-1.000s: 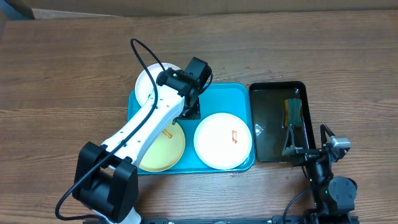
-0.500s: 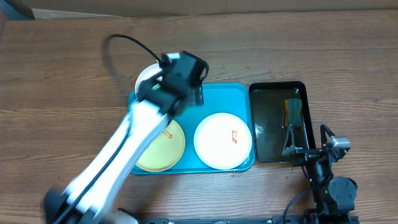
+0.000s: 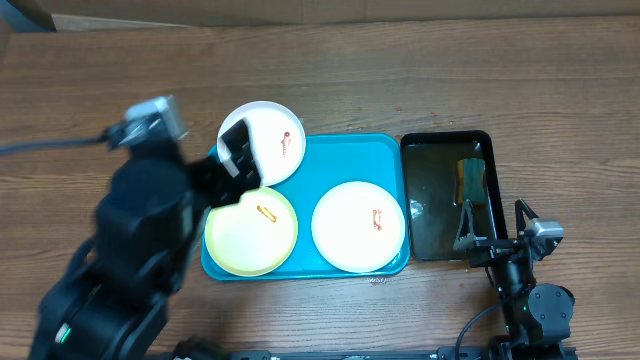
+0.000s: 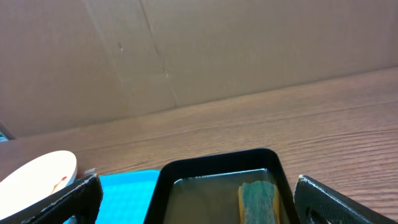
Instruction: Clean dirty plates on tray and stack at the side
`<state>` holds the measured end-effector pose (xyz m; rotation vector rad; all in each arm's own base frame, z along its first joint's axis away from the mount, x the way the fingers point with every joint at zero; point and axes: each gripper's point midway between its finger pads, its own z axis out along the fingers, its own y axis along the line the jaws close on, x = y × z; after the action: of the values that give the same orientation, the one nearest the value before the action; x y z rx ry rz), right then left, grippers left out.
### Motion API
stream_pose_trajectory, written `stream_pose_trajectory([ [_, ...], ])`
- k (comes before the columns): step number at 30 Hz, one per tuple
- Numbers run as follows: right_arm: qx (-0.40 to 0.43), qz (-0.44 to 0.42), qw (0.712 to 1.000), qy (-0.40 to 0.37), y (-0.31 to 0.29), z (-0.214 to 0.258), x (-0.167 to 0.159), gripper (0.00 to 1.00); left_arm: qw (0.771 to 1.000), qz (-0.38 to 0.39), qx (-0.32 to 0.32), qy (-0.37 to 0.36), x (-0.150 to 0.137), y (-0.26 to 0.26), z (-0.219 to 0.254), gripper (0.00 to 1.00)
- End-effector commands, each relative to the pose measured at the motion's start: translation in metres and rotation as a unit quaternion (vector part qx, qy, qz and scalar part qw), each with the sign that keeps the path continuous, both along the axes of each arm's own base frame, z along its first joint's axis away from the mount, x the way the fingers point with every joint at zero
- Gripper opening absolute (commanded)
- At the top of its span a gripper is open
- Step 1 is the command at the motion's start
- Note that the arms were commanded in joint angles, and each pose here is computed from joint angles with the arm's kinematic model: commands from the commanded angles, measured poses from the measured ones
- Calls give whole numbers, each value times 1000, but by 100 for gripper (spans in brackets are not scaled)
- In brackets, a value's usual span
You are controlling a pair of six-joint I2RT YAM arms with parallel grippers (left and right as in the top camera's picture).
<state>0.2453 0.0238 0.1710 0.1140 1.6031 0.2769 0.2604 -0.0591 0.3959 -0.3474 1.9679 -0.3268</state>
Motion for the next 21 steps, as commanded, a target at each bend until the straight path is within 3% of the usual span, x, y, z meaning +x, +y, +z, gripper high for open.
stream_pose_trajectory([
  [1,-5,-1,1000,-3,-1,-1,0,100,1000,5,-20,1,-20,15,-7,100],
  [8,-5,-1,1000,-3,-1,-1,0,100,997,51,-46,-43,-27,43,-39,99],
  [18,-5,-1,1000,-3,-1,-1,0,100,962,14,-117,-246,-12,35,-61,100],
  [21,-5,-1,1000,-3,-1,-1,0,100,952,20,-134,-274,-15,39,-74,100],
])
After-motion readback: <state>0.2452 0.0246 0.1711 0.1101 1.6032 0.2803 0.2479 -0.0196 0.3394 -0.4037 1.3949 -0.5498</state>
